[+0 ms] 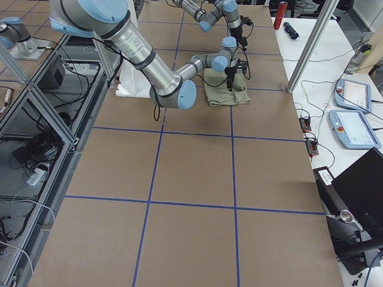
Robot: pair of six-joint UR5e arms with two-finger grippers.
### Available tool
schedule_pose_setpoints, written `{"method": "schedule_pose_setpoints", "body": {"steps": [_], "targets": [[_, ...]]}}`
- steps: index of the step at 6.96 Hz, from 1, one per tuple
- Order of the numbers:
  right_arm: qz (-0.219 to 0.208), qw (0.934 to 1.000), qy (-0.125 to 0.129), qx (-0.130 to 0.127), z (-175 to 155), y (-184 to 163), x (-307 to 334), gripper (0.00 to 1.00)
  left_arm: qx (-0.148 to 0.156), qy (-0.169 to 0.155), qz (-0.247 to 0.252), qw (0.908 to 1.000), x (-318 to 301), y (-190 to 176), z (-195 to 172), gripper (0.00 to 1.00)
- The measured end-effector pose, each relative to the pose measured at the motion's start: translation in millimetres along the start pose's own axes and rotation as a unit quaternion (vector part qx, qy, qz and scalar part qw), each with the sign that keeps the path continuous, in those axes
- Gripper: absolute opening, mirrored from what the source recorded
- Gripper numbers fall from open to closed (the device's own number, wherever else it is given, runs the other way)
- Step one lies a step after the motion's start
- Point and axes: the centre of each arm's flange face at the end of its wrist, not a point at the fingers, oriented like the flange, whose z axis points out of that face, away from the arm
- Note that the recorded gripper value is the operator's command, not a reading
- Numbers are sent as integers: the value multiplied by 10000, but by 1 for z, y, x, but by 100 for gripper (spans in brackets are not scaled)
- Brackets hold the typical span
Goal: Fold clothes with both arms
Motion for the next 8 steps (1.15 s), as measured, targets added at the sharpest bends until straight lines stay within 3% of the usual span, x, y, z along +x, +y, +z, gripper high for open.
{"method": "schedule_pose_setpoints", "body": {"steps": [2, 5, 7, 8], "targets": [[-206, 9995, 172, 161, 6, -29, 2, 100, 0, 7, -5, 10000, 0, 0, -1, 100], [-232, 9982, 166, 521, 25, -67, 19, 100, -5, 61, -1, 10000, 4, 2, -5, 100], [-230, 9976, 161, 632, 14, -94, 31, 100, -134, 120, 14, 9998, 6, 6, -11, 100], [-211, 9984, 71, 529, 0, -96, 25, 100, -200, 120, 21, 9997, 5, 7, -12, 100]]}}
